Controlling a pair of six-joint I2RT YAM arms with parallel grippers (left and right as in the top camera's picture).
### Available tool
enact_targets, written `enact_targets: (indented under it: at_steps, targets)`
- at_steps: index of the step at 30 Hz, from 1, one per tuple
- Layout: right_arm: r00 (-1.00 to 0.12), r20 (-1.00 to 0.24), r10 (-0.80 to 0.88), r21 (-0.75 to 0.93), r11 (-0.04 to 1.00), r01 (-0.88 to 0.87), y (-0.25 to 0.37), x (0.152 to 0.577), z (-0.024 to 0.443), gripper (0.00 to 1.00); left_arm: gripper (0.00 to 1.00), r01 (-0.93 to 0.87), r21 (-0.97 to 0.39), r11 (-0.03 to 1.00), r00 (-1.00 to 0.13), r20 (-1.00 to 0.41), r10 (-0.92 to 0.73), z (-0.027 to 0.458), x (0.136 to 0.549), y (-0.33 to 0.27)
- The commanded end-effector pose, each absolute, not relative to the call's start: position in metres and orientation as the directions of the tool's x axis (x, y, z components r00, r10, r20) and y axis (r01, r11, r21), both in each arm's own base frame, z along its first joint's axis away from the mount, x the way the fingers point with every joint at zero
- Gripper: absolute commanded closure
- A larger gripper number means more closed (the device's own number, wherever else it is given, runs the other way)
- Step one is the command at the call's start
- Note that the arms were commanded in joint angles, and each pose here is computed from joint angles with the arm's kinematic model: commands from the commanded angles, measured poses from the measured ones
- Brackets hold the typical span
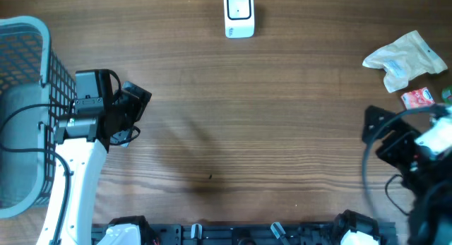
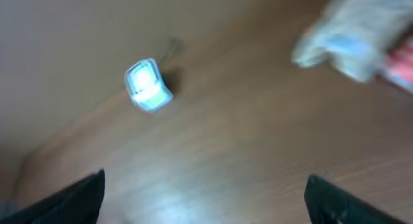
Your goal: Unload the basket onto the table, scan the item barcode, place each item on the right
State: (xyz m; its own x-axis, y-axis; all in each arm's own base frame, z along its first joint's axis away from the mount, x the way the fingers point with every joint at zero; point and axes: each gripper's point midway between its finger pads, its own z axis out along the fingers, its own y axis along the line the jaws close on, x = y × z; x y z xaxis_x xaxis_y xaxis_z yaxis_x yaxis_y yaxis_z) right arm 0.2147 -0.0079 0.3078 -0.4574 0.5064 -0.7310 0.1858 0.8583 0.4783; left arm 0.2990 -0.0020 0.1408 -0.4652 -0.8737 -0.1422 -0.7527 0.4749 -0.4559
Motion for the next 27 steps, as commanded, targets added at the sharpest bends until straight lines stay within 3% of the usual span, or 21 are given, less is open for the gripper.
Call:
enact_targets:
  at_steps: [1,9,19,27]
  targets:
    - [-0.405,-0.824,0.397,0.453,0.89,-0.049,0.029,0.212,0.293,0.0,0.0,-0.736,-0.468,0.49,-0.477,-0.157,-0.865,0.146,0.301,-0.002]
    - [-0.139,-0.887,0.441,0.462,0.857,-0.229,0.04,0.212,0.238,0.0,0.0,-0.735,-0.468,0.491,-0.477,-0.157,-0.865,0.146,0.301,-0.002]
    - [-0.058,-0.926,0.374,0.374,0.883,-0.282,0.044,0.236,0.2,0.0,0.0,-0.736,-0.468,0.49,-0.477,-0.157,-0.865,0.146,0.301,-0.002]
    - [-0.028,-0.98,0.197,0.197,0.943,-0.27,0.042,0.24,0.181,0.0,0.0,-0.735,-0.468,0.49,-0.477,-0.157,-0.865,0.146,0.301,-0.002]
